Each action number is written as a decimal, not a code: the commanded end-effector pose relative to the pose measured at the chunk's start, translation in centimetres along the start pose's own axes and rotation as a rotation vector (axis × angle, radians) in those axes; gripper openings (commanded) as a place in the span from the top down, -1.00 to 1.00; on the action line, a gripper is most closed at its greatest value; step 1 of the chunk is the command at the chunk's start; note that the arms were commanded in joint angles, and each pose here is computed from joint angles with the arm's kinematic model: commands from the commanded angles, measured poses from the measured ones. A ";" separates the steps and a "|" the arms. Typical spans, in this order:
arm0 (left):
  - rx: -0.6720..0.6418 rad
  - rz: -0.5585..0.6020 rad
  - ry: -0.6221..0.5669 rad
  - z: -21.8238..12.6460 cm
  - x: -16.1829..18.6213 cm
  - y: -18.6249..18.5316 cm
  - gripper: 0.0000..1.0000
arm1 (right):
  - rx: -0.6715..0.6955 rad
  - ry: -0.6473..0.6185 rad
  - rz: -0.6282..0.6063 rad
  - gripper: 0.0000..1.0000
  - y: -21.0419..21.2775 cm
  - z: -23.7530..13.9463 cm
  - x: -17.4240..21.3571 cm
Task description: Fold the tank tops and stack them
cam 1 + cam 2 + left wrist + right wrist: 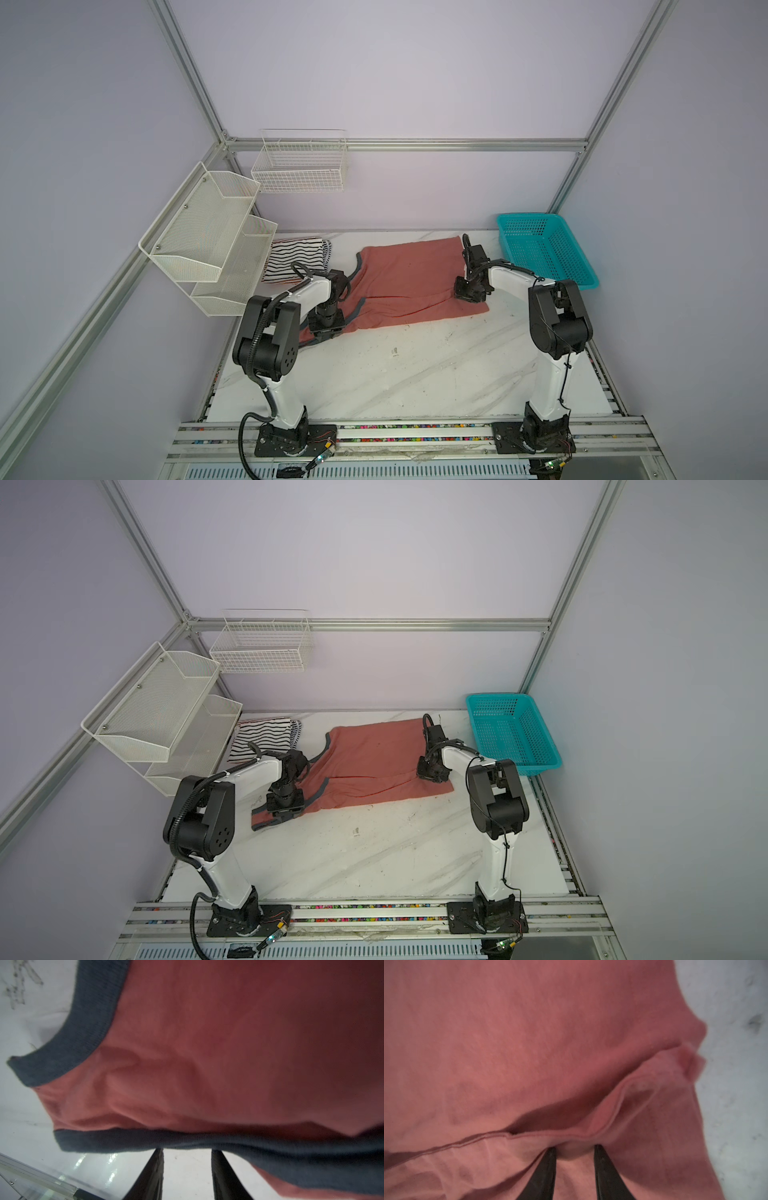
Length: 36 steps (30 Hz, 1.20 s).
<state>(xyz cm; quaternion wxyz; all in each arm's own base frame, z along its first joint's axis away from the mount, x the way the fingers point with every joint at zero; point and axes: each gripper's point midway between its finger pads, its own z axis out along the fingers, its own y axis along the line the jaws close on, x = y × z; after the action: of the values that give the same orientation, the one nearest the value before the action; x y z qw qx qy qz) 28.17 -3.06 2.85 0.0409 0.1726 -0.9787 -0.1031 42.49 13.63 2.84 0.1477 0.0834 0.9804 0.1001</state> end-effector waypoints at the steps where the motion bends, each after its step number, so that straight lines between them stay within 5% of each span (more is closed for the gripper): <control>1: -0.006 -0.046 -0.028 0.1 -1.4 1.1 0.24 | 0.053 0.056 0.007 0.30 -1.7 2.2 1.4; 15: -0.079 -0.086 0.045 3.2 -1.1 5.0 0.24 | 0.204 0.115 0.038 0.20 -5.8 1.8 5.6; 36: -0.118 -0.121 0.035 1.8 1.8 7.4 0.22 | 0.259 0.131 0.120 0.02 -8.7 -3.8 12.7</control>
<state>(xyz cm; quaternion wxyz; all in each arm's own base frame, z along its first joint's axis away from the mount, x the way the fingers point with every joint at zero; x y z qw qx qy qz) 25.72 2.55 2.52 0.0486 0.2270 -0.9628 -0.1379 32.09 8.53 2.31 0.1290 0.1407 0.9813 0.0263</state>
